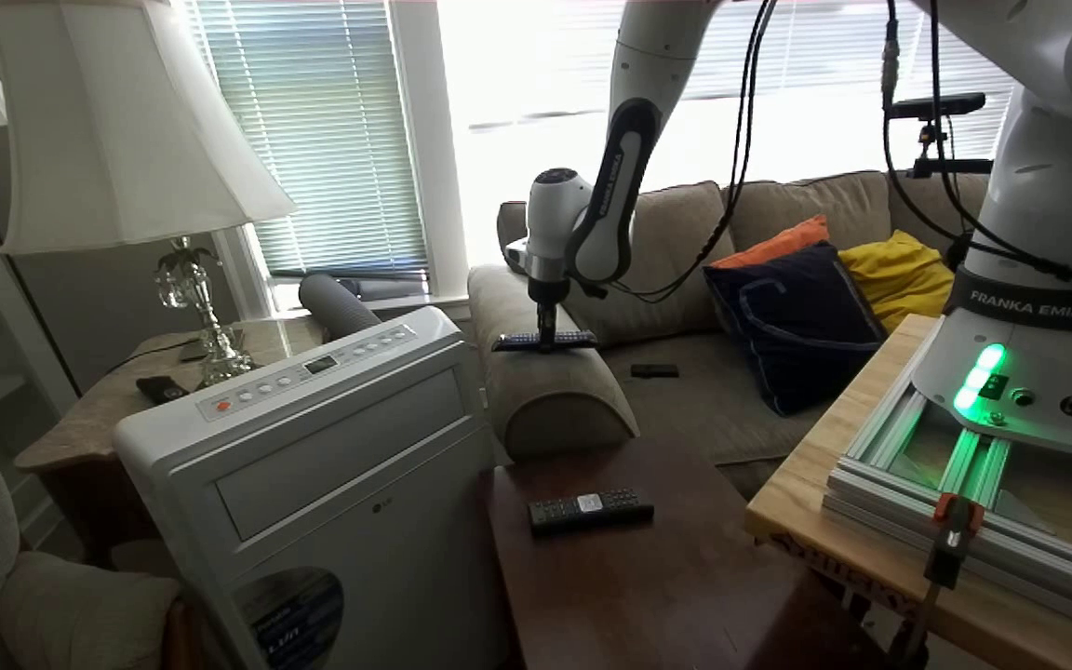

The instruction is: Put the black remote control on the left armrest of the sofa.

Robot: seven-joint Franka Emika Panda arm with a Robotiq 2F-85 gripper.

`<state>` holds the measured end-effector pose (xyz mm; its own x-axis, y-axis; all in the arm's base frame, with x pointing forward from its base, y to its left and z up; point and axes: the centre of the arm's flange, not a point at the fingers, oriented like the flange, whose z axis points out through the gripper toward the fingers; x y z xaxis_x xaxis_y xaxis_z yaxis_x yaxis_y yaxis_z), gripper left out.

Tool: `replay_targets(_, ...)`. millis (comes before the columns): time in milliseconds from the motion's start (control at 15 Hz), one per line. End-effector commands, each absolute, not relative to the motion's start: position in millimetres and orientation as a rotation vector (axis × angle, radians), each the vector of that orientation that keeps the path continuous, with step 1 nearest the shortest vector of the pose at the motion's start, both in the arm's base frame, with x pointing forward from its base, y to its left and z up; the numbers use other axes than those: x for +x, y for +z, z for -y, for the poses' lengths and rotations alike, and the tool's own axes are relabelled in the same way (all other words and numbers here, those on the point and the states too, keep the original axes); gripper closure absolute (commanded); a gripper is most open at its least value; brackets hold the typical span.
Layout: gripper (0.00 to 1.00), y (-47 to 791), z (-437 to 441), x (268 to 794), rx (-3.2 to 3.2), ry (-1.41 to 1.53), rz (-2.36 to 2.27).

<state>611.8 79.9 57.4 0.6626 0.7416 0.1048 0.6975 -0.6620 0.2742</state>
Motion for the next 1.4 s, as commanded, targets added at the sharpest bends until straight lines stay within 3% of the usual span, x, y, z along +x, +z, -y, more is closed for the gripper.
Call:
replay_targets(0,0.73,52.8,-79.8,623.8,2.694,0.299,-1.155)
replay_targets(67,0.66,53.1,-79.9,624.2,2.695,0.298,-1.154)
replay_targets(133,0.73,53.5,-79.8,625.1,2.697,0.299,-1.151)
replay_targets(200,0.60,53.3,-79.9,625.6,2.698,0.299,-1.149)
replay_targets(267,0.23,53.4,-80.0,625.6,2.697,0.298,-1.149)
replay_targets(400,0.16,53.8,-79.8,626.1,2.699,0.298,-1.146)
replay_targets(533,0.02,53.6,-79.6,626.7,2.701,0.291,-1.144)
replay_targets(1333,0.00,130.8,-77.5,624.9,2.757,0.204,-1.027)
